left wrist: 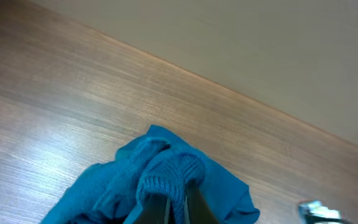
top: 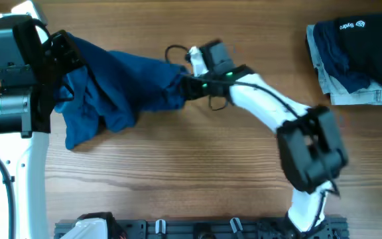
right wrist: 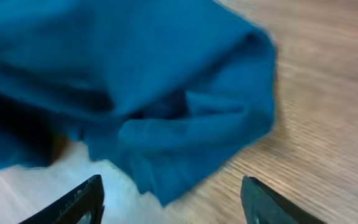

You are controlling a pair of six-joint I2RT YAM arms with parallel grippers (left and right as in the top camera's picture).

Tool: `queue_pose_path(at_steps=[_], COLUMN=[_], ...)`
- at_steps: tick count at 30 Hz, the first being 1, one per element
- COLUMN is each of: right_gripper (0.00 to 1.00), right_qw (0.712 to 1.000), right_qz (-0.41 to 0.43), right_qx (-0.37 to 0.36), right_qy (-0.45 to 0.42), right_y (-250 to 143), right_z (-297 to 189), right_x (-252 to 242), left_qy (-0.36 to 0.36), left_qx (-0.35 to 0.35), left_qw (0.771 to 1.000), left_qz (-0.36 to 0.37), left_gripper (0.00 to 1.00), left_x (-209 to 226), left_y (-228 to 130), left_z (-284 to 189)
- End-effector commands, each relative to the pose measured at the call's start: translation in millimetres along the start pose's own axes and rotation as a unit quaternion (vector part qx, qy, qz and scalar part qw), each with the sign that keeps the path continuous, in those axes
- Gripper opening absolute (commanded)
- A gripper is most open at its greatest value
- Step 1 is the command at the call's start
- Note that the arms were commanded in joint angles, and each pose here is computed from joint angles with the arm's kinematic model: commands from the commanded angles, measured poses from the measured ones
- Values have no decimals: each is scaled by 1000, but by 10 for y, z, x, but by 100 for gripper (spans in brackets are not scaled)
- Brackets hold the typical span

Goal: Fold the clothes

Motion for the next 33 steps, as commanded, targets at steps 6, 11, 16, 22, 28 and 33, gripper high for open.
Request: queue_pose_path(at_steps=[6, 11, 16, 22, 28, 33], right_gripper=[83, 74, 70, 69, 60, 30], right_qw=[979, 970, 966, 969, 970, 972], right_qz=[89, 102, 111, 123, 134, 136], right_qx=[-144, -169, -176, -165, -135, -112], right_qy=[-110, -141, -150, -139, -154, -154], right_y=[51, 33, 79, 33, -84, -152], right_z=[150, 231, 291, 475, 533, 544], right_x=[409, 365, 231, 176, 101, 90], left_qy=[-2, 1, 2, 3, 4, 4], left_qx=[-1, 22, 29, 32, 37, 42], left_qw=[1000, 1000, 1000, 999, 999, 999], left_qz=[11, 11, 11, 12, 11, 12], left_gripper=[4, 4, 4, 4, 4, 4], left_x=[1, 8, 9, 12, 14, 17], left_y=[44, -18, -32, -45, -61, -77], left_z=[19, 134, 184, 183, 190, 189])
Point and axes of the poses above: each gripper's point midway between its finger pads, its own z axis out along the fingers, its own x axis along the line the jaws close on, y = z × x, the point moved 7 cm from there along -z, back along the fingers, and after that the axes turned 11 degrees about z, right-handed, at the moved point
